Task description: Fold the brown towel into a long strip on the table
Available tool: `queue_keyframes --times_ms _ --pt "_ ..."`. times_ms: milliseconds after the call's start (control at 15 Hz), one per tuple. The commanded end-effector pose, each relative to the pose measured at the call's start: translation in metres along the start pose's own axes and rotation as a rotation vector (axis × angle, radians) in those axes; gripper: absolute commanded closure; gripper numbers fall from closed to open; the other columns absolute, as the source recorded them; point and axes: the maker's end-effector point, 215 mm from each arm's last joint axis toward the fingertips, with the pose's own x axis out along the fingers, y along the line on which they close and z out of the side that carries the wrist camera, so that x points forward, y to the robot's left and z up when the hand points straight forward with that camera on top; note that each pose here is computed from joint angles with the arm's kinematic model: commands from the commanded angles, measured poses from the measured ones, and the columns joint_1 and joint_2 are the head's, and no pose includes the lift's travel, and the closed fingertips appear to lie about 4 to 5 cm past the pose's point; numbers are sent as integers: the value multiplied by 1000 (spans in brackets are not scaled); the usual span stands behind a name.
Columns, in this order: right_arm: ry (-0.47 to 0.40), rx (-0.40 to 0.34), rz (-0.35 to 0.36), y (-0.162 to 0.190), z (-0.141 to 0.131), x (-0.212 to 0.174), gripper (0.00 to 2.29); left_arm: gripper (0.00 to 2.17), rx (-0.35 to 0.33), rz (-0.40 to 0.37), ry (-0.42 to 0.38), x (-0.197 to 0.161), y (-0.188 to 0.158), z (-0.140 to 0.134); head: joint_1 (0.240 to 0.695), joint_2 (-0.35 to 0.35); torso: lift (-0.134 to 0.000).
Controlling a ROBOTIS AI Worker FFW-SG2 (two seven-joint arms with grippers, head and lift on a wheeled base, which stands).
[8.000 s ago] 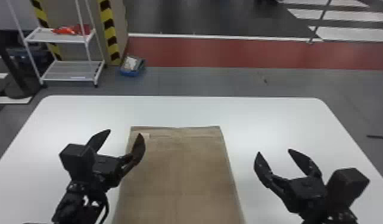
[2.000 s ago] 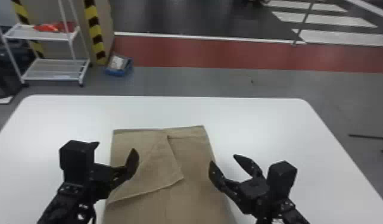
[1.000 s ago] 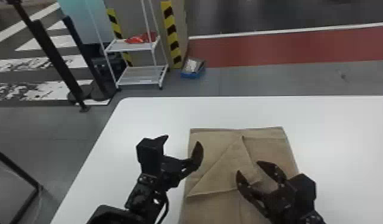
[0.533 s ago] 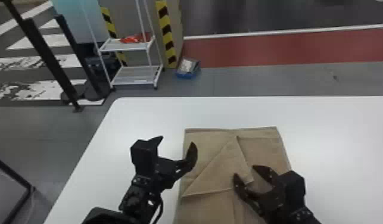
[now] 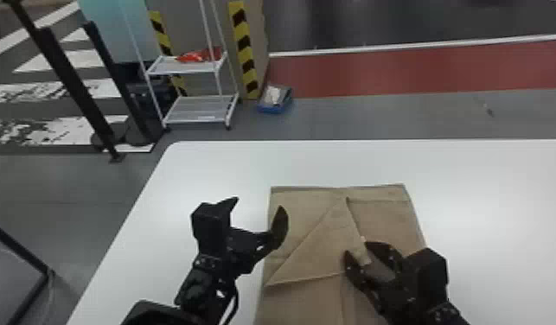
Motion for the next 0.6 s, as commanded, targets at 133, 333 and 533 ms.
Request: queue_keyframes --times_ms 133,333,533 --pt "17 5 1 -2 -3 2 650 70 0 1 3 1 0 -1 695 189 -112" --pt "5 7 5 -1 2 1 839 83 0 -1 3 1 0 -1 695 189 -112" --pt "-1 8 7 0 5 0 859 83 0 -1 1 1 0 -1 695 190 -112"
